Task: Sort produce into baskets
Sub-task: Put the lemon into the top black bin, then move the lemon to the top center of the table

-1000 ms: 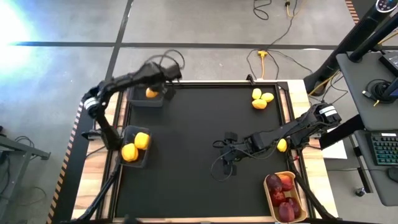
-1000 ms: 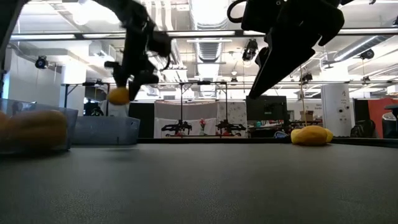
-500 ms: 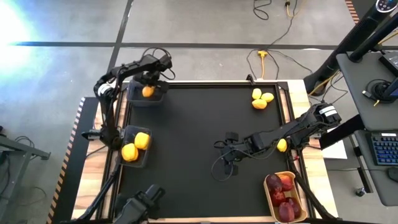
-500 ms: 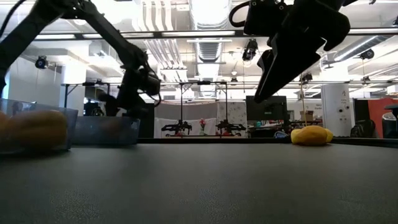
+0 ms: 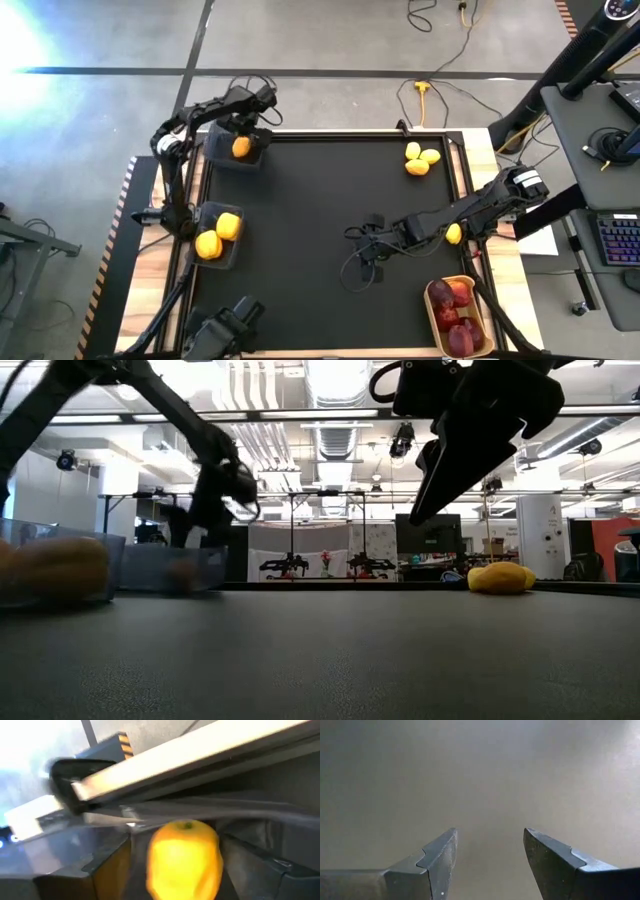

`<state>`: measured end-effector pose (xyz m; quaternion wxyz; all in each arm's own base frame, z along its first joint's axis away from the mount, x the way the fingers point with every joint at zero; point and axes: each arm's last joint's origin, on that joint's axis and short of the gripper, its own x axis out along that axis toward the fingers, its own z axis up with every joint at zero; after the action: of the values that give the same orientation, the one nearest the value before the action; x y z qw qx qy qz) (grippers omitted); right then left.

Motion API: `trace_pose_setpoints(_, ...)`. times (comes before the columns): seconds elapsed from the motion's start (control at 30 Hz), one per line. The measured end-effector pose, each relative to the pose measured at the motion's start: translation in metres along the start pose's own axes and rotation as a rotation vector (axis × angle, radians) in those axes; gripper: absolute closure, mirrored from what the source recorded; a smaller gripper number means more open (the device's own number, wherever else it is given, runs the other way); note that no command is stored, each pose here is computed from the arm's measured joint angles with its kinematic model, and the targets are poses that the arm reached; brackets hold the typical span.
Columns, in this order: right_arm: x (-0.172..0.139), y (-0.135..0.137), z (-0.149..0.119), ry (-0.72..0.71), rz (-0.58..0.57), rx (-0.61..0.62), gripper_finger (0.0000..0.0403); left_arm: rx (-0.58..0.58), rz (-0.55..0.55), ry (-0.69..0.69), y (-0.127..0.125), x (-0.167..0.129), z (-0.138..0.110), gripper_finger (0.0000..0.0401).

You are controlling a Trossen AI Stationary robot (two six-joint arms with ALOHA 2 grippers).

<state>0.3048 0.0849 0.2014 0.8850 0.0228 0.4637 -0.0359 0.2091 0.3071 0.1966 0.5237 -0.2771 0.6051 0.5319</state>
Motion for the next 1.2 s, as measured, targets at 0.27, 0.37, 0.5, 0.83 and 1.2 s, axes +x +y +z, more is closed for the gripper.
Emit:
trace_pose_setpoints(0.27, 0.0, 0.0, 0.001, -0.008, -0.004, 0.0, 0.0181, 0.012, -0.057, -0.172, 0.026, -0.08, -0.033, 0.011)
trace_pose_setpoints(0.37, 0.0, -0.001, 0.001, -0.017, -0.026, 0.002, 0.0181, 0.034, -0.116, -0.317, 0.021, -0.114, -0.058, 0.0117)
trace_pose_setpoints(0.5, 0.0, -0.003, 0.002, -0.042, -0.102, 0.002, 0.0181, 0.091, -0.26, -0.577, 0.003, -0.15, -0.104, 0.0126)
trace_pose_setpoints(0.83, 0.001, -0.028, 0.002, -0.065, -0.401, 0.098, 0.0181, 0.353, -0.834, -1.073, -0.061, -0.151, -0.245, 0.0132)
trace_pose_setpoints(1.2, -0.036, -0.187, 0.015, 0.325, -0.542, 0.466, 0.0181, 0.55, -1.006, -1.226, -0.077, -0.126, -0.301, 0.0132)
